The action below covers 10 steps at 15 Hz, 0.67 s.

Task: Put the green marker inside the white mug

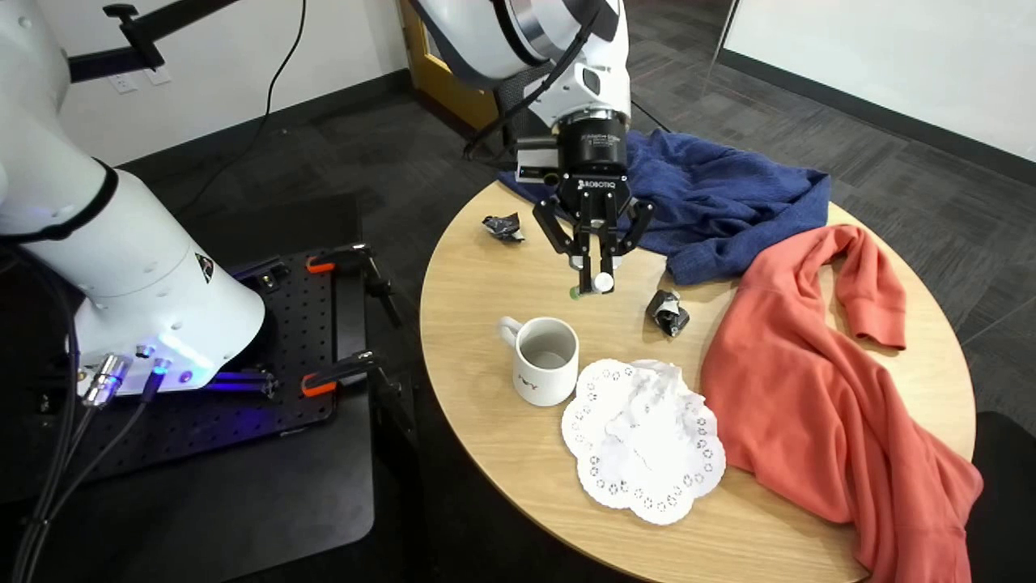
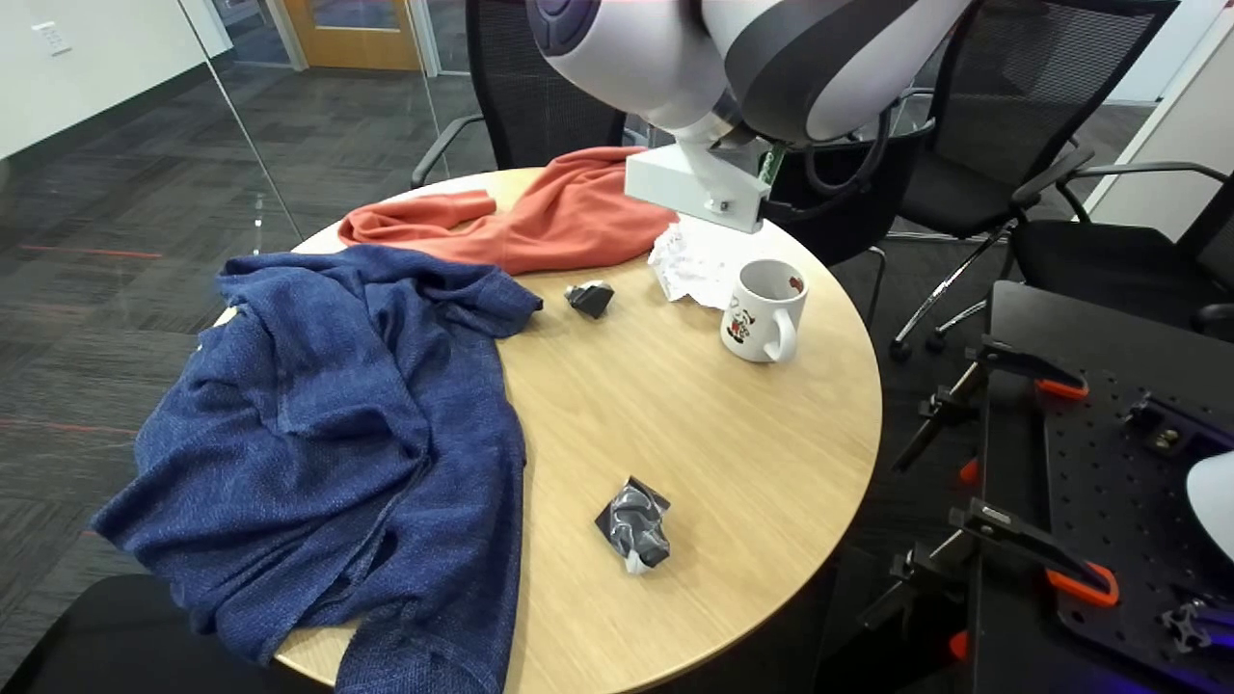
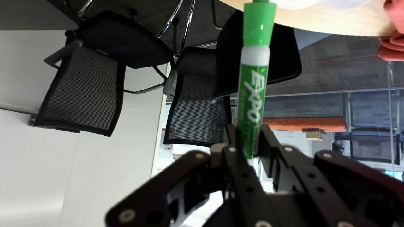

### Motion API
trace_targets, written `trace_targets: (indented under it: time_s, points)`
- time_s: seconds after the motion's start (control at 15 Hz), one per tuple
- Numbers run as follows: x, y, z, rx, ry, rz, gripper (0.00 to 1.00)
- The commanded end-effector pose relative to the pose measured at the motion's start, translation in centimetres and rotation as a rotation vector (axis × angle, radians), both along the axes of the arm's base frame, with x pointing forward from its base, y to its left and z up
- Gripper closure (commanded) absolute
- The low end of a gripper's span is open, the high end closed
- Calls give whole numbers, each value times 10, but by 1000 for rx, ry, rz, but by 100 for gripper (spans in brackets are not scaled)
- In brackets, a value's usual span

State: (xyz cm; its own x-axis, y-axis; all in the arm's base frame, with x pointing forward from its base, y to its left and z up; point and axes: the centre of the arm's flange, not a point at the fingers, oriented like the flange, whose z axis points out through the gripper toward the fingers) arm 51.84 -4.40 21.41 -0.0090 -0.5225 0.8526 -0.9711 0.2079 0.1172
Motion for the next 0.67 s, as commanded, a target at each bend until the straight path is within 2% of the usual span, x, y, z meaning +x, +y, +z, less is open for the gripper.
trace_targets:
  time_s: [0.0, 0.6]
  points:
    - [-9, -8, -16, -49, -10, -28, 95]
    - [-17, -9, -55, -35, 52, -23, 95]
